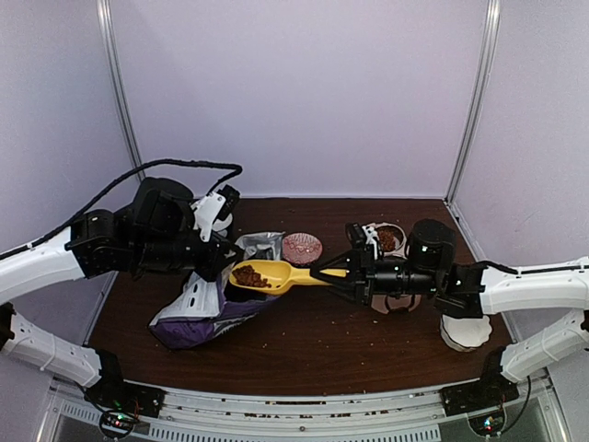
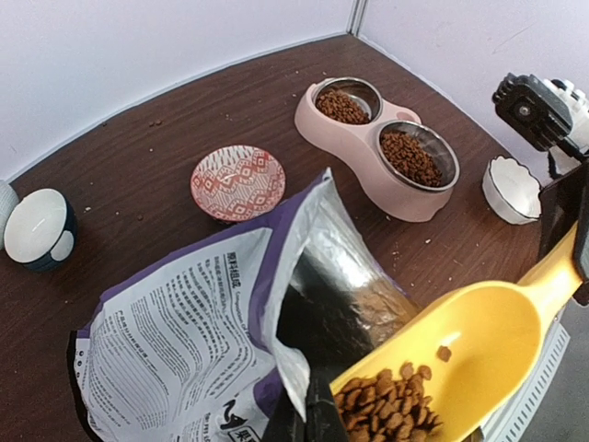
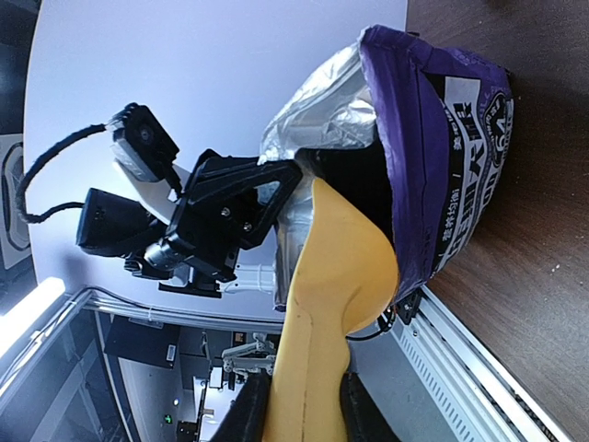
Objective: Serve the pet food
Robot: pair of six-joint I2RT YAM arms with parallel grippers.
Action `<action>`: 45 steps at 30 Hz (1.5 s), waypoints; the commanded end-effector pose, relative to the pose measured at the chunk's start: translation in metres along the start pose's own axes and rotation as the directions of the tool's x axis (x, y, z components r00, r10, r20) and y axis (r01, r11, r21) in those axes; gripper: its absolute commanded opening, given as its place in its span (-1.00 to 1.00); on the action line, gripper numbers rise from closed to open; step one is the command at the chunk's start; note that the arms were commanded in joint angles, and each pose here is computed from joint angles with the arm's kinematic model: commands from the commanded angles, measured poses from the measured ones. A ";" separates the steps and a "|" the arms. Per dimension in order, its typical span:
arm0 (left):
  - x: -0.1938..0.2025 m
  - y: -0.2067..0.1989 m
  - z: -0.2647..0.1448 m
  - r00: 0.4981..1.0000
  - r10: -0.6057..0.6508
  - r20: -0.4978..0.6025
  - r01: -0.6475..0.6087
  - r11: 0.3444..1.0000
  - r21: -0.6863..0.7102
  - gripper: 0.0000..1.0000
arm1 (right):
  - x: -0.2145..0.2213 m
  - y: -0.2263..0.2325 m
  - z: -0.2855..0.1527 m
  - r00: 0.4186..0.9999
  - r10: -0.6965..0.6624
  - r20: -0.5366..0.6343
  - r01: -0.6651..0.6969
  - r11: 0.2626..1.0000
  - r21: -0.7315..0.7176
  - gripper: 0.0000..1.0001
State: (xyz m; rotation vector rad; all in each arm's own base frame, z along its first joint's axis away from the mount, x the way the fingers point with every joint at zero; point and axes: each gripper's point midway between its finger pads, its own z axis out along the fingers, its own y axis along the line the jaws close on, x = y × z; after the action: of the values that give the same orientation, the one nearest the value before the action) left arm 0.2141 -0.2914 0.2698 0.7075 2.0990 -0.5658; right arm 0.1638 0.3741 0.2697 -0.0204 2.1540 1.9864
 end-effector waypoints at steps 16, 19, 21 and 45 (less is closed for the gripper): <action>-0.056 0.023 -0.028 0.951 -0.204 0.233 0.225 0.972 -0.067 -1.00 | -0.009 0.052 -0.041 0.991 -0.049 0.124 0.072 0.979 -0.192 -0.76; -0.054 0.022 -0.026 0.952 -0.209 0.225 0.228 0.972 -0.062 -1.00 | -0.021 0.050 -0.049 0.982 -0.077 0.170 0.101 0.985 -0.138 -0.77; -0.052 0.020 -0.023 0.955 -0.209 0.213 0.225 0.973 -0.057 -1.00 | -0.034 0.045 -0.061 0.974 -0.083 0.213 0.108 0.988 -0.108 -0.77; -0.066 0.017 -0.026 0.963 -0.173 0.205 0.185 0.982 -0.038 -1.00 | -0.207 -0.052 -0.222 0.742 -0.266 0.615 0.072 0.944 0.322 -0.77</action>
State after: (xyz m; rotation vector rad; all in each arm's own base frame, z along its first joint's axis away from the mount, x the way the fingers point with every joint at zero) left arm 0.2347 -0.2691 0.2855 0.4501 2.1385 -0.5383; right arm 0.3336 0.1334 0.2681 0.4892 1.8454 1.3332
